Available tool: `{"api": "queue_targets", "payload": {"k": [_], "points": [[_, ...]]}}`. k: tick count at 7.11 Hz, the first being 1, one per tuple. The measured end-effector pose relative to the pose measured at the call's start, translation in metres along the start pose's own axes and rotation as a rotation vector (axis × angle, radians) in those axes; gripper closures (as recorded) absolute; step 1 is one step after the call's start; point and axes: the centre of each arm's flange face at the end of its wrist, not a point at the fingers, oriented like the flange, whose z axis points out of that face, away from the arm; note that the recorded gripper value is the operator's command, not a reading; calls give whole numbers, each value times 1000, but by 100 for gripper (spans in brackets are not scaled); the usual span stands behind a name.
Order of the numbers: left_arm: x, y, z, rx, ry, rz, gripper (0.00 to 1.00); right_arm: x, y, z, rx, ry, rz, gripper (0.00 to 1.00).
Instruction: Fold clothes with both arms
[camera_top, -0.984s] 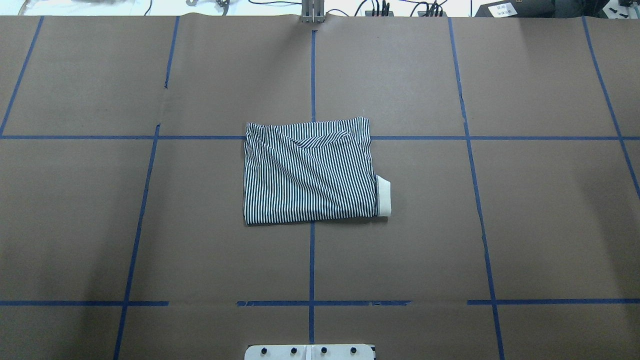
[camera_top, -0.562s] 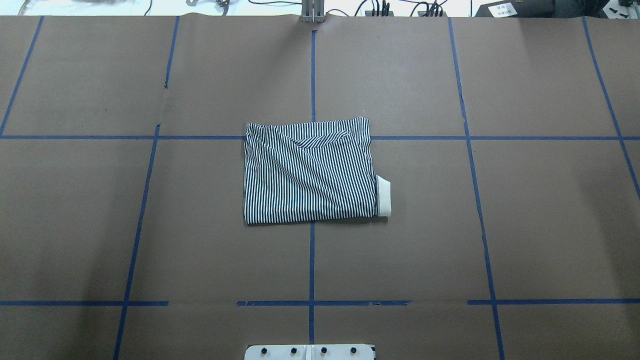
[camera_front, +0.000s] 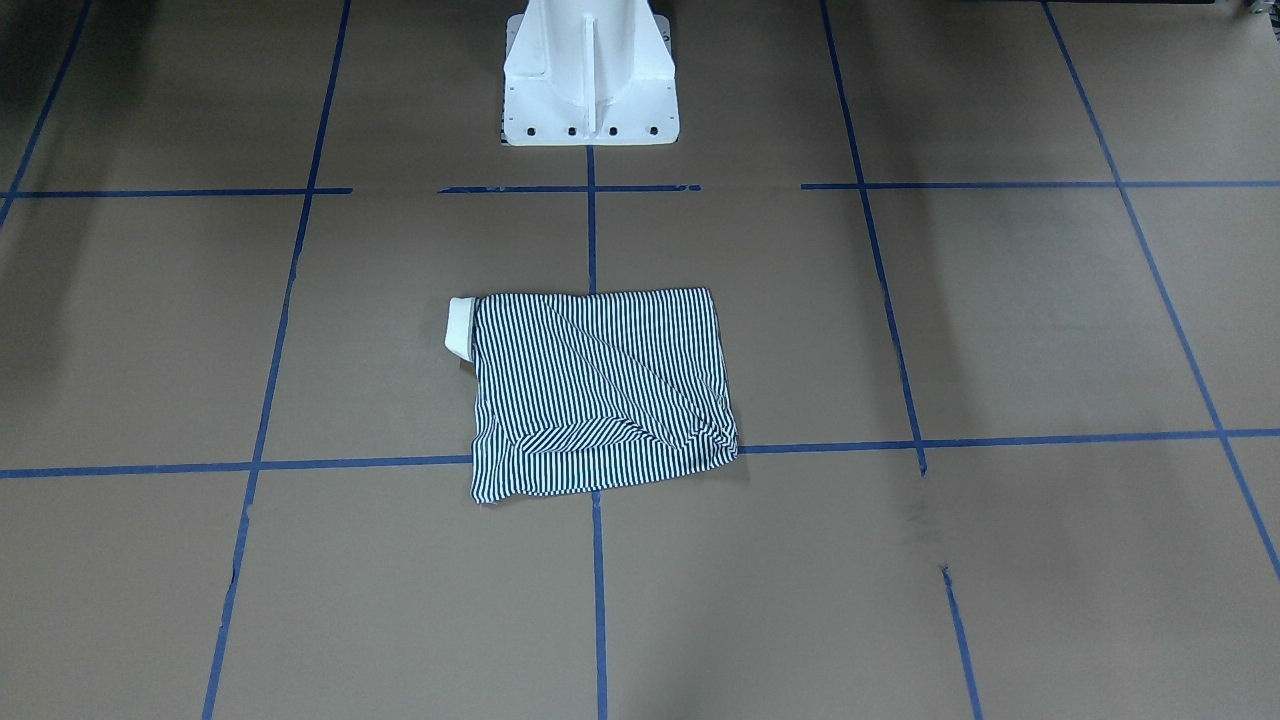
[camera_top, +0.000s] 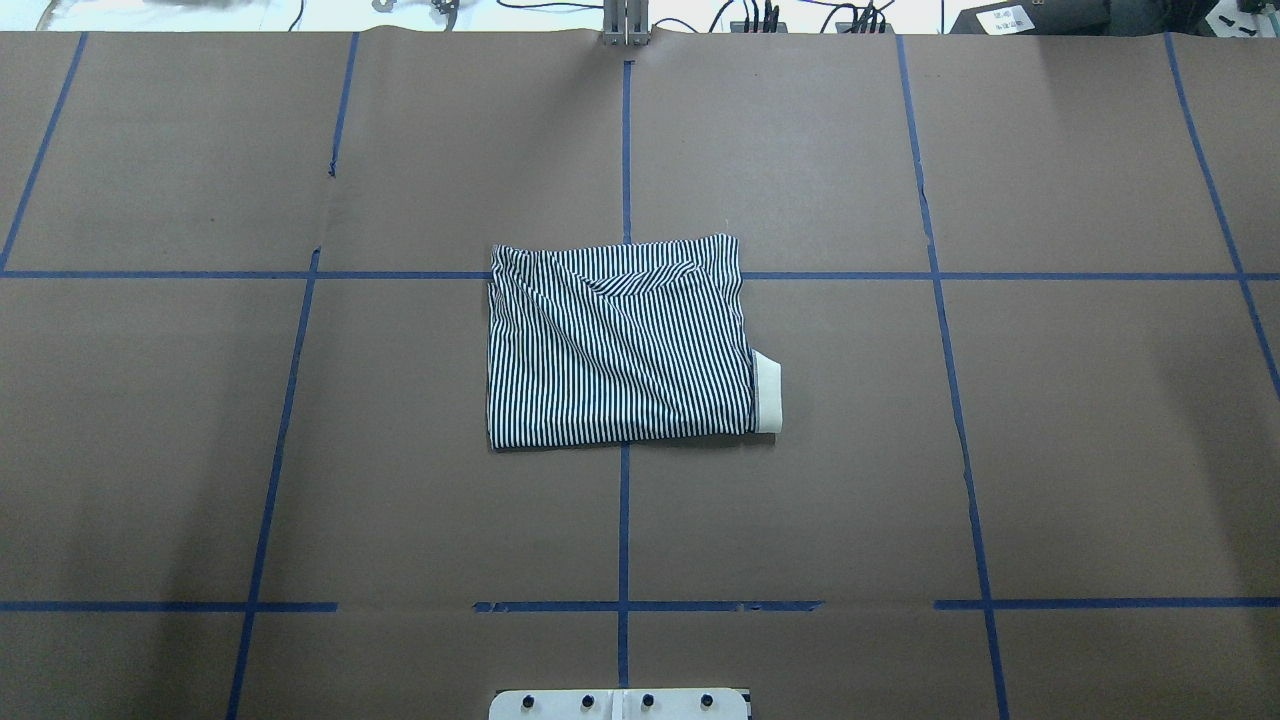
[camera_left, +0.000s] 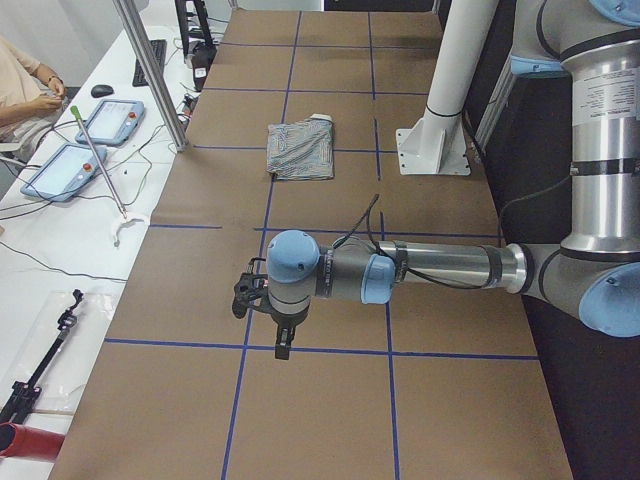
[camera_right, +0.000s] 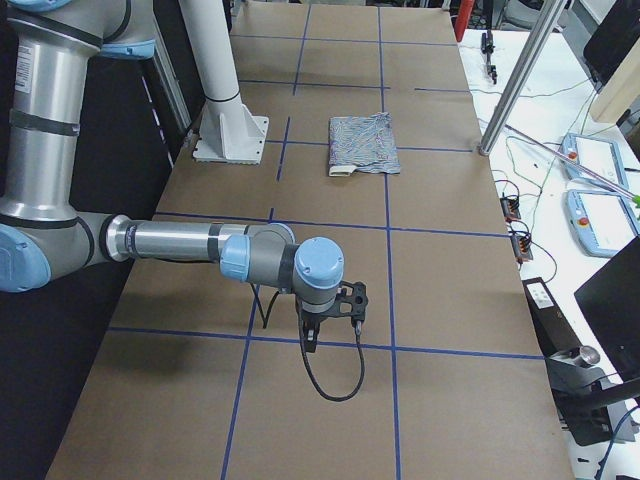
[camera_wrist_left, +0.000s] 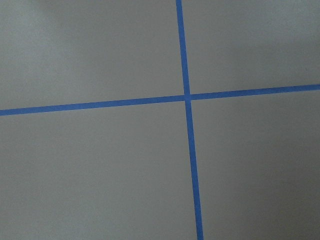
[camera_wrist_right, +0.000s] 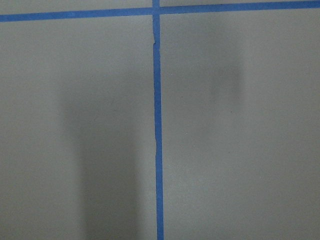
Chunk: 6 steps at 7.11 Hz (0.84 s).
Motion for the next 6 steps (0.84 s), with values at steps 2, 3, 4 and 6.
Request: {"api": "queue_targets", "payload": {"k": [2, 3, 4, 6], "points": [[-3, 9, 3, -11, -1, -10, 0, 1, 1, 1, -1, 0, 0, 0], [-4, 12, 5, -15, -1, -14, 0, 1, 1, 1, -2, 0, 1, 0], [-6, 13, 6, -19, -1, -18, 0, 1, 1, 1, -2, 0, 2, 0], [-8, 15, 9, -23, -1, -22, 0, 1, 1, 1, -2, 0, 2, 0]]}}
